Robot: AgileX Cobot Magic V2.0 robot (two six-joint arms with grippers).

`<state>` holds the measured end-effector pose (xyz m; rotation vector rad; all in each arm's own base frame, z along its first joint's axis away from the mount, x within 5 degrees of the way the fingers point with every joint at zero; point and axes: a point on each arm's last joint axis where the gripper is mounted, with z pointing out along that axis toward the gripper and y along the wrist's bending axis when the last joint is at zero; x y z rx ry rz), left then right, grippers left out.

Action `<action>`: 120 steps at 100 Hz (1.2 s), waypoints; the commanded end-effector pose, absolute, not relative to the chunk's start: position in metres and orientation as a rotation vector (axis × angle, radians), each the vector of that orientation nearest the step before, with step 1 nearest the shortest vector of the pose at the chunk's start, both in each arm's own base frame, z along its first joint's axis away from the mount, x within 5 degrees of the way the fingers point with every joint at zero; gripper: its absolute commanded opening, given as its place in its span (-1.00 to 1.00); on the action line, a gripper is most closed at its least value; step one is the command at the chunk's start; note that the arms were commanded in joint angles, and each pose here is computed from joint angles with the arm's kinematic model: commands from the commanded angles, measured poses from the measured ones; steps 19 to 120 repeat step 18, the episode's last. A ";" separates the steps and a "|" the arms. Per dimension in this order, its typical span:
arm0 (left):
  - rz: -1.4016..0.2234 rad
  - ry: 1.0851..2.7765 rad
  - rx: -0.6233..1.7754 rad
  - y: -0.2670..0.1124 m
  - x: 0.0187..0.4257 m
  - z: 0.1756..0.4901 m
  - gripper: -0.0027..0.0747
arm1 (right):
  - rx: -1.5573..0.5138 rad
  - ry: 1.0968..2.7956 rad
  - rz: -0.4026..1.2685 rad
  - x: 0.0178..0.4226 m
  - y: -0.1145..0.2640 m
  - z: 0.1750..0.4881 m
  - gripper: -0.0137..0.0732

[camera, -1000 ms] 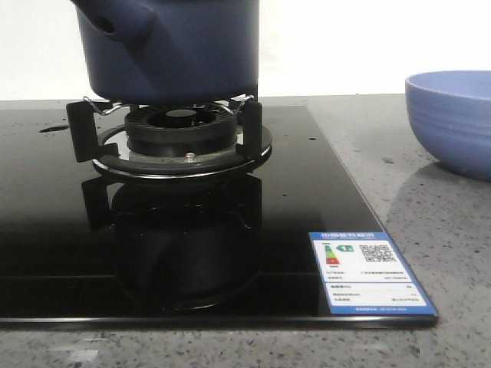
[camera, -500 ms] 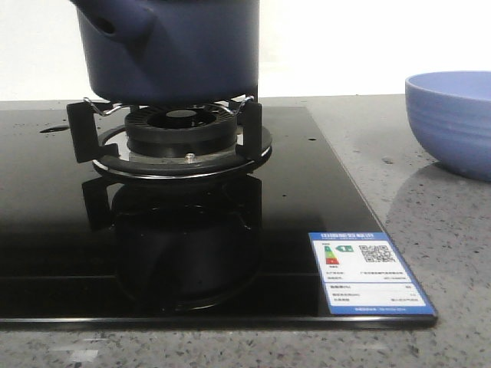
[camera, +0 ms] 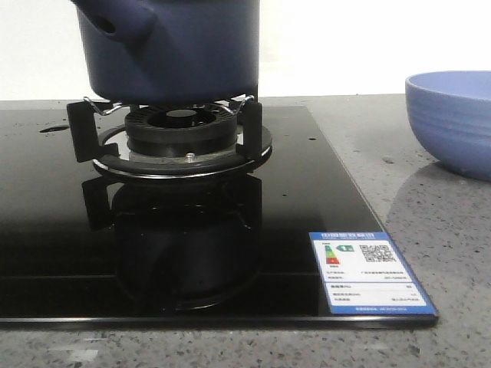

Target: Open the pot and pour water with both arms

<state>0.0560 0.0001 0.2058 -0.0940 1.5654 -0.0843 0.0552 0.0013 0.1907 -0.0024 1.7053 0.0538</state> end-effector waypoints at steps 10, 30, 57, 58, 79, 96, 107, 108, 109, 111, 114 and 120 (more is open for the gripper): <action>-0.103 1.493 -0.103 0.000 0.055 0.203 -0.98 | -0.015 1.638 0.043 0.056 0.001 0.190 -0.83; -0.103 1.493 -0.103 0.000 0.055 0.203 -0.98 | -0.015 1.638 0.043 0.056 0.001 0.190 -0.83; -0.103 1.493 -0.103 0.000 0.055 0.203 -0.98 | -0.015 1.638 0.043 0.056 0.001 0.190 -0.83; -0.103 1.493 -0.103 0.000 0.055 0.203 -0.98 | -0.015 1.638 0.043 0.056 0.001 0.190 -0.83; -0.103 1.493 -0.103 0.000 0.055 0.203 -0.98 | -0.015 1.638 0.043 0.056 0.001 0.190 -0.83; -0.103 1.493 -0.103 0.000 0.055 0.203 -0.98 | -0.015 1.638 0.043 0.056 0.001 0.190 -0.83; -0.103 1.493 -0.103 0.000 0.055 0.203 -0.98 | -0.015 1.638 0.043 0.056 0.001 0.190 -0.83; -0.103 1.493 -0.103 0.000 0.055 0.203 -0.98 | -0.015 1.638 0.043 0.056 0.001 0.190 -0.83; -0.103 1.493 -0.103 0.000 0.055 0.203 -0.98 | -0.015 1.638 0.043 0.056 0.001 0.190 -0.83; -0.103 1.493 -0.103 0.000 0.055 0.203 -0.98 | -0.015 1.638 0.043 0.056 0.001 0.190 -0.83; -0.103 1.493 -0.103 0.000 0.055 0.203 -0.98 | -0.015 1.638 0.043 0.056 0.001 0.190 -0.83; -0.103 1.493 -0.103 0.000 0.055 0.203 -0.98 | -0.015 1.638 0.043 0.056 0.001 0.190 -0.83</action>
